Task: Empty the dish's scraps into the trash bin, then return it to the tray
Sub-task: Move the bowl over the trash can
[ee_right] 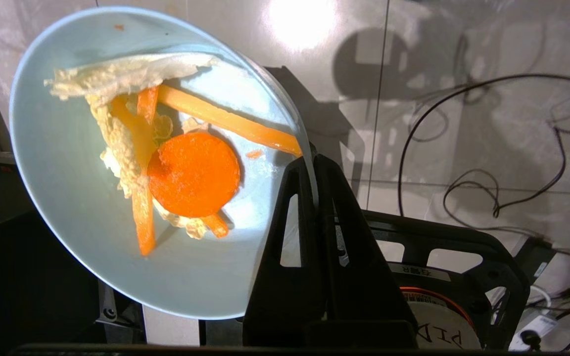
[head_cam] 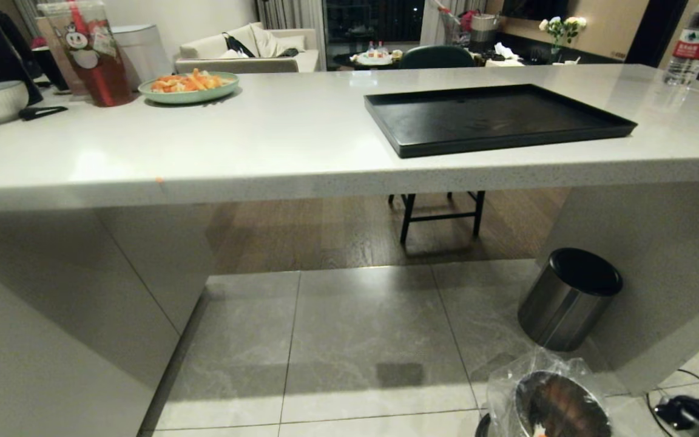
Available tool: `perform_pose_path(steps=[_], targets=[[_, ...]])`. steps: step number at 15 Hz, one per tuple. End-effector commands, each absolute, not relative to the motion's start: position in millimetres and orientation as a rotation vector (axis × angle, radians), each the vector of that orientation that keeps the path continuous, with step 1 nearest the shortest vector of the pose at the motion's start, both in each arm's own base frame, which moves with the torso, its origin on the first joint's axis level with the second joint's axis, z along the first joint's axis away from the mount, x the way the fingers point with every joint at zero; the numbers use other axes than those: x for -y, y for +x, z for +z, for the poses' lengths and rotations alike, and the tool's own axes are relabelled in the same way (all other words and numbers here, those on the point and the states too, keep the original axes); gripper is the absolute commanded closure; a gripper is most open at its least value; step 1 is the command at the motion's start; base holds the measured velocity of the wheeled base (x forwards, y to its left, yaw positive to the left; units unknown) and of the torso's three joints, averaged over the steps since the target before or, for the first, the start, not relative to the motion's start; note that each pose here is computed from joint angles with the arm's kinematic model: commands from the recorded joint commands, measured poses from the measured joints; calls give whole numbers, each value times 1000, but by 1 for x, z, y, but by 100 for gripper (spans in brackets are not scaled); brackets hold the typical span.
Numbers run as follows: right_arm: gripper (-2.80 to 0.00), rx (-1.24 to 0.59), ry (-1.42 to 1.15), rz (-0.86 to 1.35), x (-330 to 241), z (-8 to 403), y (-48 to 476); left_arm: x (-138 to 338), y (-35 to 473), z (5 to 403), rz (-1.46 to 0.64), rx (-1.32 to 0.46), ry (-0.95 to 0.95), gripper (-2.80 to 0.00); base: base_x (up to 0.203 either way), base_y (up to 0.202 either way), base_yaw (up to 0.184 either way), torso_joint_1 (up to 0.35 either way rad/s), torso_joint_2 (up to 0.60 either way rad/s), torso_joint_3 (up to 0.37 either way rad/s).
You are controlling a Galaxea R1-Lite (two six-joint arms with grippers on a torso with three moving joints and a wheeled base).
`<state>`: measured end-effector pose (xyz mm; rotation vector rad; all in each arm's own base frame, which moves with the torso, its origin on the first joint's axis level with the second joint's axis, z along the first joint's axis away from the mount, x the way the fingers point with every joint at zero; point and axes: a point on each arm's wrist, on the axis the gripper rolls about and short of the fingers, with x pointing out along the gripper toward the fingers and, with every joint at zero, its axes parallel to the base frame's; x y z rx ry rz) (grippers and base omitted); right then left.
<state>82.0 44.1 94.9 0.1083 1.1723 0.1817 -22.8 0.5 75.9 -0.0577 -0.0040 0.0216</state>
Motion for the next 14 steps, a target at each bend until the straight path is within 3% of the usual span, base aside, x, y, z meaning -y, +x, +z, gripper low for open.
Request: perform_pose_path(steps=[1,7,14], targets=[[0,-1176,109,179,-44,95,82,-1,-23,76,22,4,-58,0,-193,0,-1,2,1,6],[0,-1177,106,183,-44,94,82,-1,-23,76,23,4,-57,0,-180,0,-1,1,4,3],[0,-1170,104,181,-45,96,84,-1,-23,76,23,4,-57,0,0,0,0,0,0,0]])
